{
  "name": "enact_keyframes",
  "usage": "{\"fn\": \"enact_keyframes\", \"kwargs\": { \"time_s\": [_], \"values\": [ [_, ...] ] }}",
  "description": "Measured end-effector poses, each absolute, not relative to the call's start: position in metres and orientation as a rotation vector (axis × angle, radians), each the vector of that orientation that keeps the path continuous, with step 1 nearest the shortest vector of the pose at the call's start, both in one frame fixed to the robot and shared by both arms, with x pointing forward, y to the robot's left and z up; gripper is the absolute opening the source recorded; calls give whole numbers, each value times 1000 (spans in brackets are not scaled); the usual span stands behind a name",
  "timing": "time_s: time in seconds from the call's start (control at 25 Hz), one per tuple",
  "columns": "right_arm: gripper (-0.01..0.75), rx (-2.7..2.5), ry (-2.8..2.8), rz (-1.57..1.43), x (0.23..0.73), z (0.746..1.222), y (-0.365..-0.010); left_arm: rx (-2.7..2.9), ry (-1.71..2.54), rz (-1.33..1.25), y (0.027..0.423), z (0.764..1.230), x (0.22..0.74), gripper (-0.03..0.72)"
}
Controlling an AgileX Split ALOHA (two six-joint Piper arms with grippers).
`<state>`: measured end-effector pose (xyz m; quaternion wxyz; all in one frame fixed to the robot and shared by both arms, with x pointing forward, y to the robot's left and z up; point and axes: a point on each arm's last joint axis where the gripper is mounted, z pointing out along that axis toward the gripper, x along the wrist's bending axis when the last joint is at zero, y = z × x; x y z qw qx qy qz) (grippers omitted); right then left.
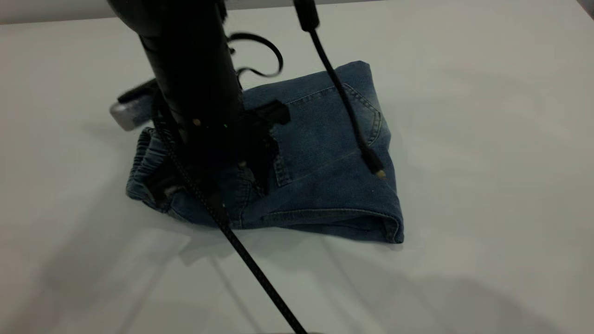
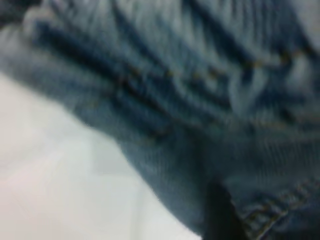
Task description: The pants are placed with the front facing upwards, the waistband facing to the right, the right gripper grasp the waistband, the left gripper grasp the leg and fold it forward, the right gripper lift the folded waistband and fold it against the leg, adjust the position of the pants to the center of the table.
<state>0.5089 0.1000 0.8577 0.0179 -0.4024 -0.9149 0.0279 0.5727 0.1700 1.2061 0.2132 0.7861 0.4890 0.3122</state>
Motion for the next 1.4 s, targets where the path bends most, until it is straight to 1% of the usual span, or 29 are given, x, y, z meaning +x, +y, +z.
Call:
{"fn": "enact_keyframes", "kwargs": {
  "time_s": [0.24,0.4,0.48,0.6,0.84,1.0,1.08,1.2,1.4],
  "values": [
    [381,-1244,-2951,-193,526,913,121,2159,1342,885,174,1216,564,370],
    [380,-1249,-2984,-342,529,958,121,2109,1314,972,187,1240,546,370],
    [379,-1246,-3007,-407,528,984,116,2067,1299,1009,194,1254,532,370],
    [378,-1222,-3031,-560,522,1035,106,1991,1272,1038,206,1276,507,370],
    [378,-1096,-3001,-955,489,1155,65,1879,1184,1005,228,1306,445,370],
    [378,-1026,-2960,-1165,462,1214,30,1855,1151,924,238,1303,409,370],
    [378,-1021,-2950,-1206,449,1230,12,1868,1152,908,244,1293,393,370],
    [378,-1023,-2956,-1183,432,1236,-14,1917,1173,880,252,1268,376,370],
    [378,-1041,-3011,-1040,406,1219,-57,2018,1241,806,262,1211,354,370]
  ]
}}
